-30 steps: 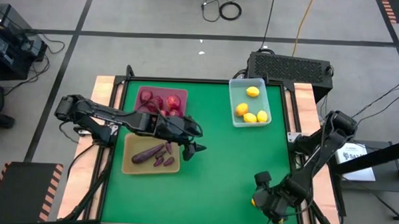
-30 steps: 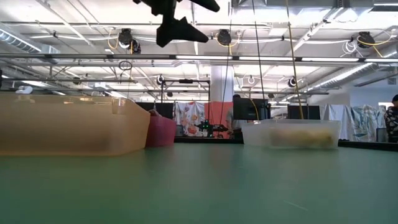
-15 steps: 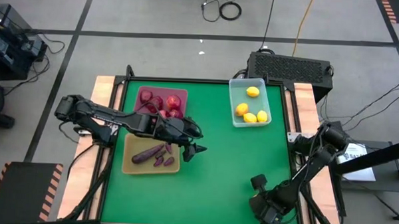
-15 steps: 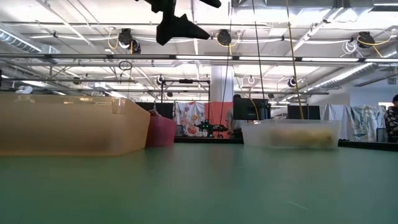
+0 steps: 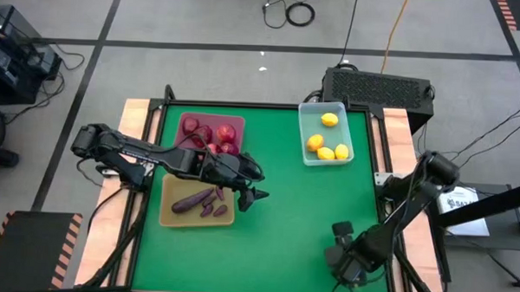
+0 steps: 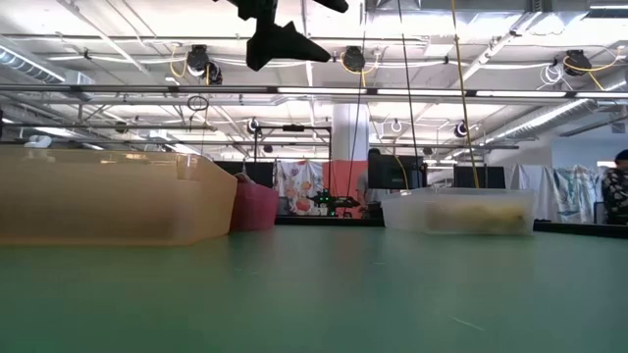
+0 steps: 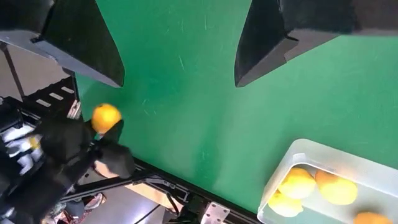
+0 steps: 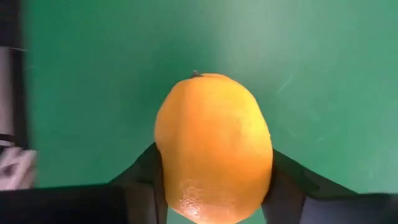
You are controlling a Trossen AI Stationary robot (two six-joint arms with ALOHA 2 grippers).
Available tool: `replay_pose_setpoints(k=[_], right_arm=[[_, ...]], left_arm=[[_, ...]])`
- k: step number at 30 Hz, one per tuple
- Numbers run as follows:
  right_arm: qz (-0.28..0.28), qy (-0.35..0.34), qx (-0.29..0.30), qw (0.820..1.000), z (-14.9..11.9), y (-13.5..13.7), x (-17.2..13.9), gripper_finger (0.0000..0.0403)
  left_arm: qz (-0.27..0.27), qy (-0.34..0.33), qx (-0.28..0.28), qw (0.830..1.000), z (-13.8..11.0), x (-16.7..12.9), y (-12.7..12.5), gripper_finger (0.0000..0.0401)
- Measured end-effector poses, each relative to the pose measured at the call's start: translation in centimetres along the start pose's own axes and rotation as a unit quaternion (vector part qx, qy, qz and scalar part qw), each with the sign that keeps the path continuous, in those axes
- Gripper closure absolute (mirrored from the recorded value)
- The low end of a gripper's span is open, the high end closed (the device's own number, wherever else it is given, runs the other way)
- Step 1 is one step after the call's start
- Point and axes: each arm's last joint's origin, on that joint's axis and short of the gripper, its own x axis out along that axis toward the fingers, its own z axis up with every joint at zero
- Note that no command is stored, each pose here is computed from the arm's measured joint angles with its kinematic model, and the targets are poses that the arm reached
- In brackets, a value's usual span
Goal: Sort produce into baskets
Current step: Put the lemon into the transparent bin
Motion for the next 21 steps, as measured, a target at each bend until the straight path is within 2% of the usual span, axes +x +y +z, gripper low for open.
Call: replay_pose_setpoints(k=[2, 5, 8, 11, 13, 16, 21], right_arm=[[0.008, -0.031, 0.0, 0.999, 0.1, -0.6, -1.6, 0.0247], [-0.008, -0.096, 0.024, 0.995, 0.4, -2.3, -4.1, 0.0247], [-0.037, -0.16, 0.061, 0.985, 0.3, -4.7, -6.8, 0.0226], [-0.089, -0.21, 0.098, 0.969, -0.1, -7.8, -9.3, 0.0209], [-0.142, -0.244, 0.121, 0.952, -0.5, -10.0, -10.8, 0.0208], [-0.226, -0.287, 0.171, 0.915, -1.1, -13.8, -12.8, 0.0214], [-0.308, -0.289, 0.28, 0.862, -1.8, -20.2, -14.7, 0.0226]], left_arm=[[0.0, 0.0, 0.004, 1.0, 0.0, 0.0, 0.0, 0.0091], [0.0, 0.0, 0.013, 1.0, 0.0, 0.0, 0.0, 0.0091], [0.0, 0.001, 0.014, 1.0, 0.0, 0.0, 0.0, 0.0091], [-0.003, 0.002, 0.023, 1.0, 0.0, 0.0, 0.0, 0.0091], [-0.004, 0.002, 0.024, 1.0, 0.0, 0.0, 0.0, 0.0091], [-0.004, 0.002, 0.026, 1.0, 0.0, 0.0, 0.0, 0.0091], [-0.004, 0.002, 0.027, 1.0, 0.0, 0.0, 0.0, 0.0091]])
